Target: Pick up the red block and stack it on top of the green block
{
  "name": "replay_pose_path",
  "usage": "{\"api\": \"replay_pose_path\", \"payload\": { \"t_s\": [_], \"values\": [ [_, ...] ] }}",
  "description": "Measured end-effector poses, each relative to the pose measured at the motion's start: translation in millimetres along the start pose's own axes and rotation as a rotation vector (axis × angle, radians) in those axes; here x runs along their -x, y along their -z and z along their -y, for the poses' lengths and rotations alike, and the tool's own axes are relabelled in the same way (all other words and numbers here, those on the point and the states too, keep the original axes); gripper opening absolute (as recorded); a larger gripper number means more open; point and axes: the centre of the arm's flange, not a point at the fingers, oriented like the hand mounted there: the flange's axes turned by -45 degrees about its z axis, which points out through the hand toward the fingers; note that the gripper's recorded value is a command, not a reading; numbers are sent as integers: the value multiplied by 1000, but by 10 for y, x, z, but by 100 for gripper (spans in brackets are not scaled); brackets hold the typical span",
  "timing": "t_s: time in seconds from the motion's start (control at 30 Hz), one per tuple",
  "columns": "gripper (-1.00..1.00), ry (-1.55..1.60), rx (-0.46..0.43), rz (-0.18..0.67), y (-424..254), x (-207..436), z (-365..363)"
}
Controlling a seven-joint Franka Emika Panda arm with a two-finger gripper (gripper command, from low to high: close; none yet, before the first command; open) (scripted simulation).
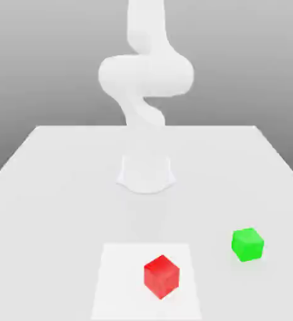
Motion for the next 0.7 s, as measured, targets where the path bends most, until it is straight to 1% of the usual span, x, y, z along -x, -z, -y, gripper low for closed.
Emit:
{"api": "replay_pose_path", "payload": {
  "t_s": [0.17, 0.33, 0.53, 0.7],
  "values": [
    [0, 133, -58, 164, -1139, 270, 51],
    [0, 266, -114, 319, -2120, 771, 156],
    [0, 431, -177, 503, -3062, 1621, 281],
    [0, 574, -228, 656, -3612, 2467, 342]
  ]
}}
